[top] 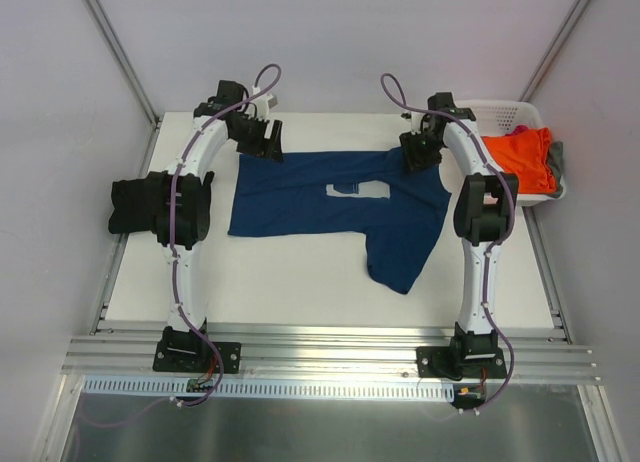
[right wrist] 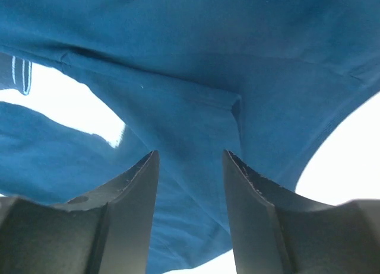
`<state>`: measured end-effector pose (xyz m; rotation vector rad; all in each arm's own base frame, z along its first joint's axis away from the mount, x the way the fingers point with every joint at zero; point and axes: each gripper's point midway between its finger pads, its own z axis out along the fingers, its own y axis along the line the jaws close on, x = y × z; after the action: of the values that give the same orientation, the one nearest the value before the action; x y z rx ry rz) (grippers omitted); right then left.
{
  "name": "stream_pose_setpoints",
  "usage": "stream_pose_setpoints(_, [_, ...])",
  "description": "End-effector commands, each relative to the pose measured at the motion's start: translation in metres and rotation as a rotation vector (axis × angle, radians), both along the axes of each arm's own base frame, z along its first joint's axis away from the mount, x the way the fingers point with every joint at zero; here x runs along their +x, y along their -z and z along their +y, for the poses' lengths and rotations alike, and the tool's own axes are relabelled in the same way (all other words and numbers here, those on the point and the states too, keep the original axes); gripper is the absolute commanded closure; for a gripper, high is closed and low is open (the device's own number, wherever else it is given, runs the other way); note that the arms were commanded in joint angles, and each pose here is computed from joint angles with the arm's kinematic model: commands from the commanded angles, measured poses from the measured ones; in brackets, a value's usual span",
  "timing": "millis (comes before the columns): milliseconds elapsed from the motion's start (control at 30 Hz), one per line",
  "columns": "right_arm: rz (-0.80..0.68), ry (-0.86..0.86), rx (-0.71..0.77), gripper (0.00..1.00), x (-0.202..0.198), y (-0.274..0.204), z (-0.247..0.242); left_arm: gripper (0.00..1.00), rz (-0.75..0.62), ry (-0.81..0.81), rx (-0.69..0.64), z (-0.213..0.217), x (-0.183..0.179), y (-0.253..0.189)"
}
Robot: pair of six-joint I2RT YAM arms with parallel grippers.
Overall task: Fold and stack the t-shirts
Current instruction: Fold the flattened tshirt in 1/3 of the way
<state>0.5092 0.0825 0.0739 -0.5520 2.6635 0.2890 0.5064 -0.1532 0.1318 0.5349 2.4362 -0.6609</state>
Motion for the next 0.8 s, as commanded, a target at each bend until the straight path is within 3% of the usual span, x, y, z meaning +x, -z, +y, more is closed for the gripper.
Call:
stream_pose_setpoints(0, [-0.003,0.033,0.086,0.5,0.006,-0.003,0.01,0.24,-0.008,0.026,-0.014,-0.007,-0.015,-0.018])
stream_pose_setpoints(200, [-0.031,0.036,0.095,0.47,0.021,0.001,0.012,0.25,0.048,0.06,-0.067,-0.018,-0.032,-0.015])
stream_pose_setpoints(567, [-0.138,0.077,0.072,0.45,0.052,-0.004,0.001,0.26,0.066,0.085,-0.028,-0.024,-0.044,-0.007])
stream_pose_setpoints(767, [-0.113,0.086,0.073,0.45,0.052,0.008,0.0,0.26,0.069,0.085,-0.023,-0.025,-0.043,-0.004])
